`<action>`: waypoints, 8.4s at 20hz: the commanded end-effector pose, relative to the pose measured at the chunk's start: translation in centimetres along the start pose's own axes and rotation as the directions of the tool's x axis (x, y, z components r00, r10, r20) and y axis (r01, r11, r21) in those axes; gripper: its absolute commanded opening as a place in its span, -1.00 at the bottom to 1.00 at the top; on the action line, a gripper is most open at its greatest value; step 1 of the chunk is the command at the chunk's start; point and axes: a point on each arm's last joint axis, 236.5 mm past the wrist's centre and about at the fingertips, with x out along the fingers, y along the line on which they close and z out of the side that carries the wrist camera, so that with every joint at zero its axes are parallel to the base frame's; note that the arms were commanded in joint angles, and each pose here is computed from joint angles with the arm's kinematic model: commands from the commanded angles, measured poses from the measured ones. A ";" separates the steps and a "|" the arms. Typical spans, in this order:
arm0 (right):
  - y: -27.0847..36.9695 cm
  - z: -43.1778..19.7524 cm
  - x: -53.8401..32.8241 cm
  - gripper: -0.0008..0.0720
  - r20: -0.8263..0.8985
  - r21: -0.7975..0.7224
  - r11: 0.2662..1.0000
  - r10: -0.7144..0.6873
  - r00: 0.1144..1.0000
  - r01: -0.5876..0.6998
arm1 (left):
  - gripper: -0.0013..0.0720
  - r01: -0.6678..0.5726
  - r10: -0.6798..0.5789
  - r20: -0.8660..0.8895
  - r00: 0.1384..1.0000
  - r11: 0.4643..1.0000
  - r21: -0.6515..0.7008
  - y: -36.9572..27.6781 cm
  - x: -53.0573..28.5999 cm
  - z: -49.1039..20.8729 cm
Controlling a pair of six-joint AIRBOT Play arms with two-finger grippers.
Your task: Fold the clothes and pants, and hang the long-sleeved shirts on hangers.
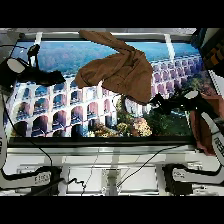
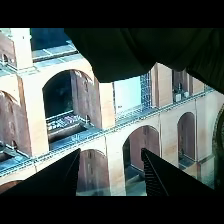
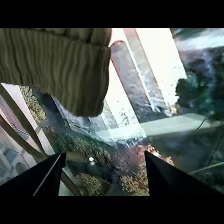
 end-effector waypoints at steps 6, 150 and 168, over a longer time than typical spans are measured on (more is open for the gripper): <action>1.3 5.1 2.3 0.53 0.044 0.045 0.998 0.039 0.998 -0.041 | 0.23 -0.015 0.015 0.097 0.995 1.000 0.003 0.2 0.1 2.3; -5.6 16.3 -21.2 0.25 0.454 -0.231 0.864 -0.311 0.835 0.447 | 0.60 -0.129 0.244 0.242 0.939 0.902 -0.412 25.3 6.4 -0.3; -5.6 16.1 -21.1 0.25 0.445 -0.232 0.865 -0.313 0.839 0.445 | 0.59 -0.299 0.311 0.124 0.942 0.948 -0.108 21.1 4.0 -0.9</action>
